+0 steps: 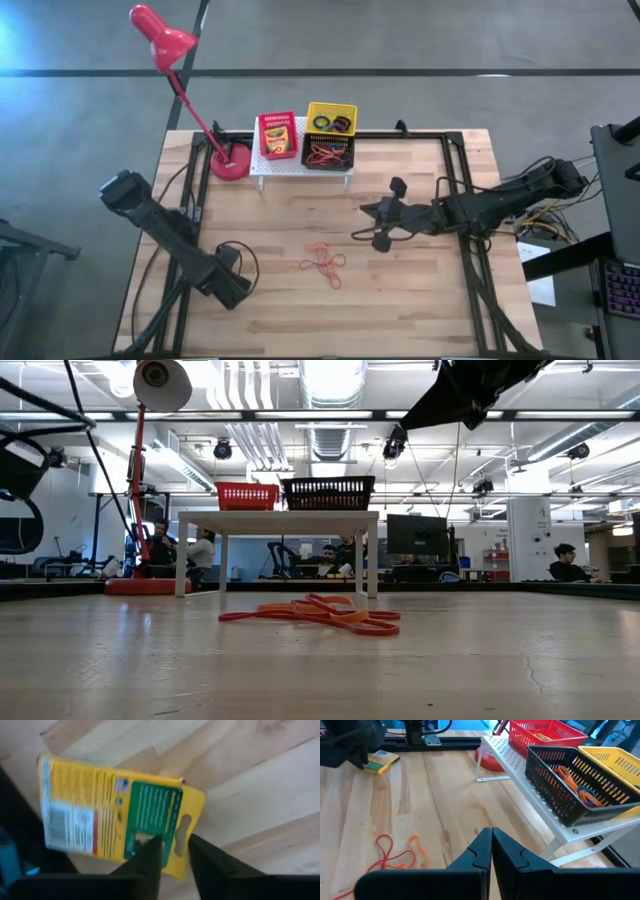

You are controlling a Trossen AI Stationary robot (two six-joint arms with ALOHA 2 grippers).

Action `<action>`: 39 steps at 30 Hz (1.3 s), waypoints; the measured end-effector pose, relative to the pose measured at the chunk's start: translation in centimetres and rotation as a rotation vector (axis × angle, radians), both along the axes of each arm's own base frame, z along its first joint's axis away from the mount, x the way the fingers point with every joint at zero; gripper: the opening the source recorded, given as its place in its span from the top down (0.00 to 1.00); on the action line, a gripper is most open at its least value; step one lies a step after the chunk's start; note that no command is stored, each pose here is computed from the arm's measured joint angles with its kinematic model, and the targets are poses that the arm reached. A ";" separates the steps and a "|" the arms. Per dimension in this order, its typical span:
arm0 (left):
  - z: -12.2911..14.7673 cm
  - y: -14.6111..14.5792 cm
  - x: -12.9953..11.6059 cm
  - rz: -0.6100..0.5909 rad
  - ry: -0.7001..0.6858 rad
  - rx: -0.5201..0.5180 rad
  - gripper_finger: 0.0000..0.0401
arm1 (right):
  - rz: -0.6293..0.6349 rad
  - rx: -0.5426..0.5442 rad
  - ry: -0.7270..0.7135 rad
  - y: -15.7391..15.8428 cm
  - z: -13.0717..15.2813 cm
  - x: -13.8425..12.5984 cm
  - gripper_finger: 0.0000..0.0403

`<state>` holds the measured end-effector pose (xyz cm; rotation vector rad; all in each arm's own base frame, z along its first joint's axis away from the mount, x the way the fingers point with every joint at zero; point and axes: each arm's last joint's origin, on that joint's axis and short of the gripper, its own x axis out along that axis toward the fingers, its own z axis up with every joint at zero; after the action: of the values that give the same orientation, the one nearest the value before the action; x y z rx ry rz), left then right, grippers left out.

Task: Pick & Place Office Desk Supplies
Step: Put the yellow crayon box into the red bin on the shelf

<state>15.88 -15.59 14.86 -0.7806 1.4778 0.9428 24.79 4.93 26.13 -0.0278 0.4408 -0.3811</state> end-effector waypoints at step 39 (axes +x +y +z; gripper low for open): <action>0.4 0.1 0.7 -0.141 -0.033 0.032 0.68 | 0.011 -0.032 0.076 0.3 -2.4 1.2 0.98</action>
<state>16.54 -15.51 15.25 -0.6571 1.4655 0.8418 26.04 5.26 23.71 -0.0758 0.5092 -0.3774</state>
